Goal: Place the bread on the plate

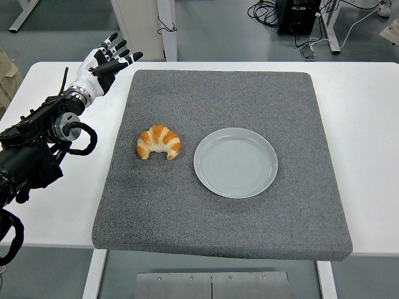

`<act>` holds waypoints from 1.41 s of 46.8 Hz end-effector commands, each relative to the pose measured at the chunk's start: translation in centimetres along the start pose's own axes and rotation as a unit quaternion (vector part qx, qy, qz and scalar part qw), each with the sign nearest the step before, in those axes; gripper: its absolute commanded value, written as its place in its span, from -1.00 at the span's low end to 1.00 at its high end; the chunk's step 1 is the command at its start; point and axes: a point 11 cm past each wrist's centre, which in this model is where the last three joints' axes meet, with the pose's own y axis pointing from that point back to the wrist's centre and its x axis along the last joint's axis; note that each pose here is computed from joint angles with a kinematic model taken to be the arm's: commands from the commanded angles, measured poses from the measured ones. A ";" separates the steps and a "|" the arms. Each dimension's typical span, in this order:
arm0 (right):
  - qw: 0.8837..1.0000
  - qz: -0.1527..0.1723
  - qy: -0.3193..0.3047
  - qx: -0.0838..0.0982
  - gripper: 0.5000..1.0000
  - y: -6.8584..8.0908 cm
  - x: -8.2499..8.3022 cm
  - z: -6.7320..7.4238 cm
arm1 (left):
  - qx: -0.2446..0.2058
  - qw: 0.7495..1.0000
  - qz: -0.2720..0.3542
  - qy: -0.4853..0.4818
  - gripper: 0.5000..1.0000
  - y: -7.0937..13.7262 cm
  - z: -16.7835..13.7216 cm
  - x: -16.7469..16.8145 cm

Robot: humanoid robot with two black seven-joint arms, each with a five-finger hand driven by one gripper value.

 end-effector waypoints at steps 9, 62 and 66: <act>1.000 -0.001 0.000 0.000 1.00 0.0 0.0 0.0 | 0.001 1.000 0.004 -0.005 0.89 0.0 0.0 0.1; 1.000 -0.001 0.000 0.000 1.00 0.0 0.0 0.0 | -0.010 1.000 -0.015 -0.009 0.89 -0.1 0.8 -0.9; 1.000 0.000 0.000 0.000 1.00 0.0 0.0 0.0 | -0.008 1.000 -0.008 -0.010 0.89 -0.1 1.1 -0.6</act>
